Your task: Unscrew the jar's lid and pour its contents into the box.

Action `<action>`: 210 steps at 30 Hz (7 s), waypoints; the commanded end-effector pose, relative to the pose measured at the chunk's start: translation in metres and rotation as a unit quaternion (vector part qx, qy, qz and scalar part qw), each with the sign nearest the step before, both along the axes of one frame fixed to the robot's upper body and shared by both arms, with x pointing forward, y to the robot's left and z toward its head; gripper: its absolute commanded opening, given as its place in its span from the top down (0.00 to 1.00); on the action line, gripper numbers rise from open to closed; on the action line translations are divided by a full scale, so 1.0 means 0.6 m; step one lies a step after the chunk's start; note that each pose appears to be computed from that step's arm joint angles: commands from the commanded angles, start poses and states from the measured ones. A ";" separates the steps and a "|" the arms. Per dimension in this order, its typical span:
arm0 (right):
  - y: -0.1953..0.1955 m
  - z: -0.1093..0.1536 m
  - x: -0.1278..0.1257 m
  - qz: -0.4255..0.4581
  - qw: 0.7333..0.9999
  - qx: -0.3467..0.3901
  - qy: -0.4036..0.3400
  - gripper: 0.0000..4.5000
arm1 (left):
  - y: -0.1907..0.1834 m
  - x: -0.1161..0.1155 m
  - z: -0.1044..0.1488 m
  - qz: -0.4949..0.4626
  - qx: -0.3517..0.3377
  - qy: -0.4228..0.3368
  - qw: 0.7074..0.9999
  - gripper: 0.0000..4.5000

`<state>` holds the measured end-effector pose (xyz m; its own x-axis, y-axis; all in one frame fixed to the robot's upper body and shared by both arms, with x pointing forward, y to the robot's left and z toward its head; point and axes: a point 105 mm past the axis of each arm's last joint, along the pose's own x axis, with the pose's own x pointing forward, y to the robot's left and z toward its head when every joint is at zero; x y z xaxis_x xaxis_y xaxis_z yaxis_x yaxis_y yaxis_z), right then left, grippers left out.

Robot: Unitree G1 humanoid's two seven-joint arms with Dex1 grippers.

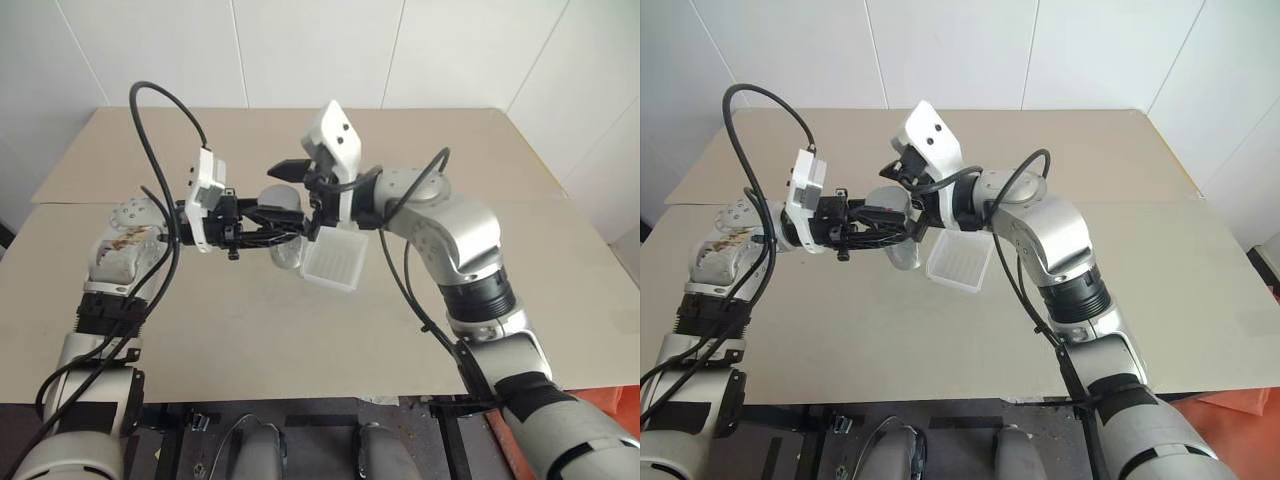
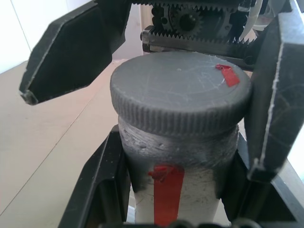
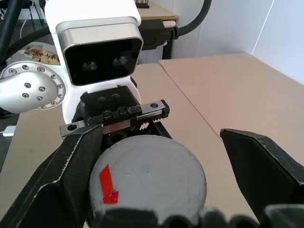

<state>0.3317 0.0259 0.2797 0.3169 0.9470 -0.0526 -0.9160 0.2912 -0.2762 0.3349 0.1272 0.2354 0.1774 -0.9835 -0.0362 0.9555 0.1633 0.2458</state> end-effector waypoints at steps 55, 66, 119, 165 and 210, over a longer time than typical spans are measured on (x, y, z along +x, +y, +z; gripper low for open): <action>-0.043 0.033 -0.002 -0.001 0.999 0.010 -0.050 0.00 | 0.015 -0.017 0.033 -0.039 0.007 -0.044 0.998 0.50; -0.082 0.029 -0.004 -0.017 0.999 0.009 -0.049 0.00 | 0.019 -0.017 0.033 -0.040 0.009 -0.043 0.998 0.50; -0.005 0.036 -0.045 0.032 0.999 -0.016 -0.029 0.39 | 0.009 -0.013 0.025 -0.041 0.010 -0.045 0.998 0.50; -0.334 -0.120 -0.026 -0.234 0.959 -0.076 0.137 0.01 | -0.037 0.114 0.038 0.213 0.127 -0.322 0.914 0.50; -0.281 -0.041 -0.069 -0.157 0.981 -0.039 0.110 0.01 | -0.022 0.201 0.049 0.456 0.107 -0.215 0.857 0.50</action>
<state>0.2934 -0.1422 0.2375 0.5440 0.7872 -0.2905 -0.8309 0.5536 -0.0556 0.4530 0.1008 0.2486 0.8803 -0.4695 0.0681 0.2506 0.5820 0.7736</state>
